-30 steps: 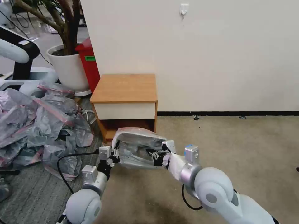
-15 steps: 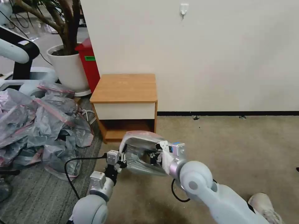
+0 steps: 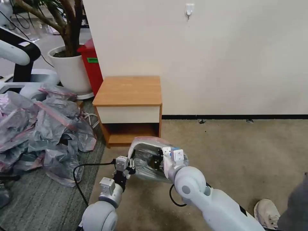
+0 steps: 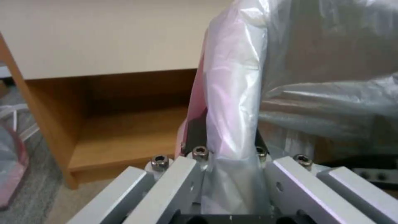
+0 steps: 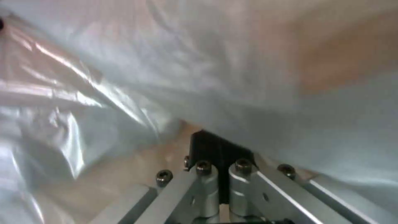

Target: Pick up the garbage bag from the table and place it over the trash can.

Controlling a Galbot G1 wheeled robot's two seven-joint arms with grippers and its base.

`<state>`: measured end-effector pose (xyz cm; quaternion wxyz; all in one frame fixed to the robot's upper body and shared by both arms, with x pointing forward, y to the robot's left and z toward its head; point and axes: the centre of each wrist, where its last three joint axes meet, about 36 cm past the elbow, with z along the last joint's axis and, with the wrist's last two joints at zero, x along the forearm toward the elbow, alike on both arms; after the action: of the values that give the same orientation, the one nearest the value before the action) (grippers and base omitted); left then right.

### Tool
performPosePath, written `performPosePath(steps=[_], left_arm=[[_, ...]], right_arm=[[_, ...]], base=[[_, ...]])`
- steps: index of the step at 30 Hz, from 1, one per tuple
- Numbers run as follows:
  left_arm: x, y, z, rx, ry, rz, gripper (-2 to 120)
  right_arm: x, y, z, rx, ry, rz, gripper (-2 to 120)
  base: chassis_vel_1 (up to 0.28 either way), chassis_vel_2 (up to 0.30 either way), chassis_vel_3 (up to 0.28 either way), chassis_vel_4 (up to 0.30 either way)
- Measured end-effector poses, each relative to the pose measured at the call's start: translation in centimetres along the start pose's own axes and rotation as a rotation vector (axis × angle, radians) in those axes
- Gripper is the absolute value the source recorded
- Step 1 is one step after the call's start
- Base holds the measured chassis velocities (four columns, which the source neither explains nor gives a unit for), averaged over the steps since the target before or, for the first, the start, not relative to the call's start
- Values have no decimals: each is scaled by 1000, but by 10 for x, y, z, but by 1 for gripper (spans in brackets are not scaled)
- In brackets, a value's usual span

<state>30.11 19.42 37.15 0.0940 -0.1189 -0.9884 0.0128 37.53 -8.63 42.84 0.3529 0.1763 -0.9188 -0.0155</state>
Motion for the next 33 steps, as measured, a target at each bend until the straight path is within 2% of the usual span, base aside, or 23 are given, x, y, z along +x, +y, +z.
performPosePath(steps=[1, 5, 6, 9, 14, 19, 33], left_arm=[[0, 0, 0, 0, 0, 0, 3], [-3, 0, -2, 1, 25, -5, 3], [-3, 0, -2, 1, 25, -5, 3], [-3, -1, -3, -4, 42, 3, 3], [-3, -3, -5, -9, 49, 14, 3], [-1, -3, -5, -30, 50, 21, 3], [-2, -4, -9, -55, 50, 52, 3]], right_arm=[[0, 0, 0, 0, 0, 0, 0], [3, -4, 21, 203, -48, -16, 0], [3, -4, 21, 203, -48, -16, 0], [1, -5, 33, 366, -54, -23, 0], [-4, -3, 28, 506, -48, -37, 0], [-15, -3, 20, 568, -48, -34, 0], [-35, -19, 25, 678, 15, -11, 0]], base=[[0, 0, 0, 0], [0, 0, 0, 0], [0, 0, 0, 0], [0, 0, 0, 0], [0, 0, 0, 0], [0, 0, 0, 0], [0, 0, 0, 0]])
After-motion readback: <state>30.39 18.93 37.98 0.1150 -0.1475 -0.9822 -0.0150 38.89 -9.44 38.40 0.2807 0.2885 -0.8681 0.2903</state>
